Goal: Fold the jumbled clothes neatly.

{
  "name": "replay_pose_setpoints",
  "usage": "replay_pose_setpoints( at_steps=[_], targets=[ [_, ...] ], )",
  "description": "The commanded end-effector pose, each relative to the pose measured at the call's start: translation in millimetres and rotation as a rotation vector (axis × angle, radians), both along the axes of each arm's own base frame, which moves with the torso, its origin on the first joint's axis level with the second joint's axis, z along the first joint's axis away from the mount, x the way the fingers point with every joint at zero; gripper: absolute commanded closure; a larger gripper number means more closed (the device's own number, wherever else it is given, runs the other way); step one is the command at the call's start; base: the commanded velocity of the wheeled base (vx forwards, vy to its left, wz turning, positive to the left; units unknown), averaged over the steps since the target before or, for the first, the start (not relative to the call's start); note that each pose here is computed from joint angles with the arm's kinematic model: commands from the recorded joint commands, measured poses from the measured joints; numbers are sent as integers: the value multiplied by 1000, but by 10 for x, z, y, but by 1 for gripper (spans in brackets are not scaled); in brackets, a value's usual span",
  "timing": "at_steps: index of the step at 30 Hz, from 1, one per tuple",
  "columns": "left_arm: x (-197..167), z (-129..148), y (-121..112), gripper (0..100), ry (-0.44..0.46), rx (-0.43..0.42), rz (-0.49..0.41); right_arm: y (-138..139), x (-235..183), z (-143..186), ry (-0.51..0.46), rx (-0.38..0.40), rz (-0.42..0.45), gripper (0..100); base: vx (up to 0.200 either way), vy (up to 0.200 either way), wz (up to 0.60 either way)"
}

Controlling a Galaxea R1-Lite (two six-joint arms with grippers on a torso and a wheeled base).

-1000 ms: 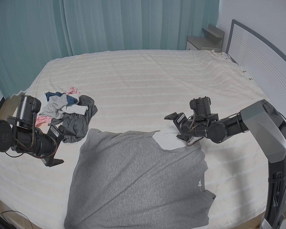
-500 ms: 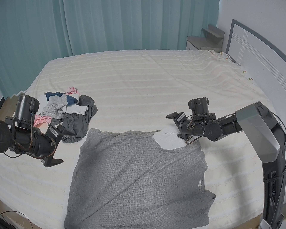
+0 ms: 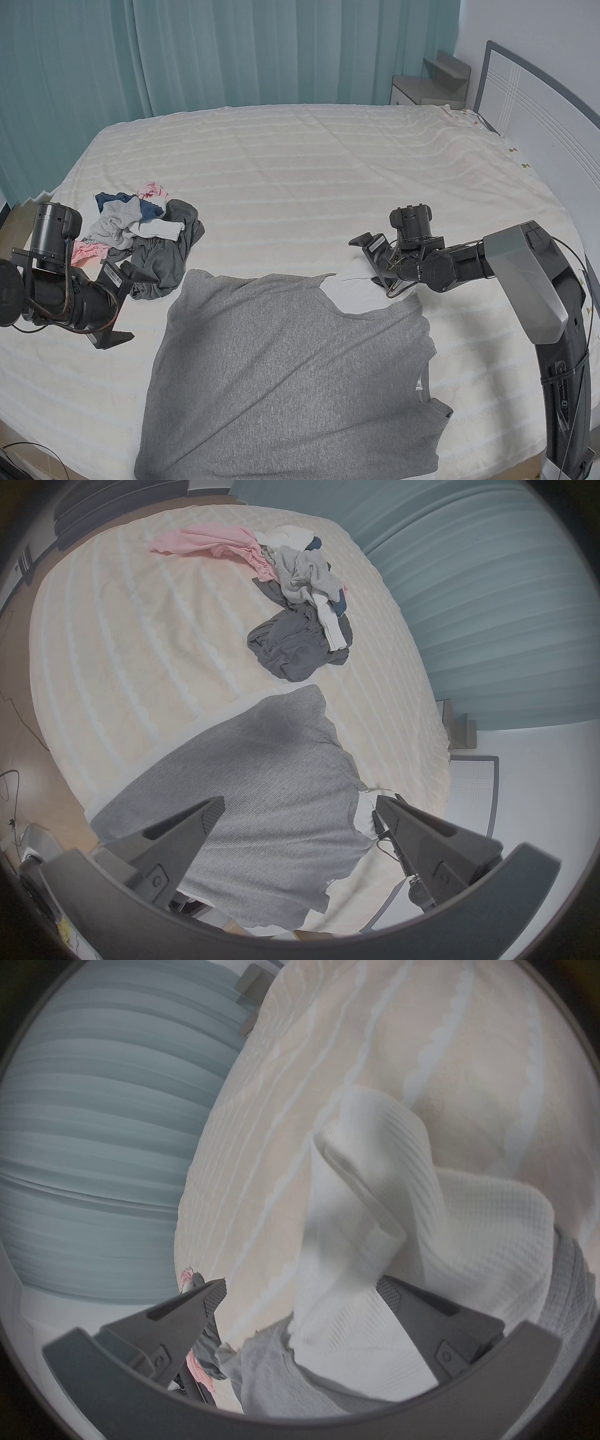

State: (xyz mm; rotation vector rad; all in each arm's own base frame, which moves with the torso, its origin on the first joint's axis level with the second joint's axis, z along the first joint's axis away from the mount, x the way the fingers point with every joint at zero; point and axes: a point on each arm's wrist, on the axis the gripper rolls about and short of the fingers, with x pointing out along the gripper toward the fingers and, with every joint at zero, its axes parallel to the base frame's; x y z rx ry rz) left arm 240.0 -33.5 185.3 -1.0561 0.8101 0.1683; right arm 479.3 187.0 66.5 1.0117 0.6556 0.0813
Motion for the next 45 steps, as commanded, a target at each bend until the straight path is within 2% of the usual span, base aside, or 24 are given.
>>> replay_pose_setpoints(
  at_steps=[1, 6, 16, 22, 34, 40, 45],
  targets=[
    [10, -26, -2, 0, 9, 2, -1, 22, 162, -7, -39, 10, -16, 0, 0, 0, 0],
    [-2, -20, 0, 0, 8, 2, -1, 134, 178, 187, -75, 37, -2, 0, 0, 0, 0],
    [-48, -9, 12, 0, -1, 18, 21, 399, 85, 79, -44, 70, 31, 0, 0, 0, 0],
    [-83, 22, 21, 0, -13, 27, 39, 463, 47, 128, -49, 80, 38, 0, 0, 0, 0],
    [-115, 54, 21, 0, -24, 24, 38, 466, 51, 173, -84, 72, -23, 0, 0, 0, 0],
    [-123, 55, 22, 0, -24, 24, 38, 601, -98, 538, -121, 143, -7, 0, 0, 0, 0],
    [-124, 51, 22, 0, -25, 25, 37, 703, -170, 591, -125, 149, 24, 0, 0, 0, 0]
  ],
)
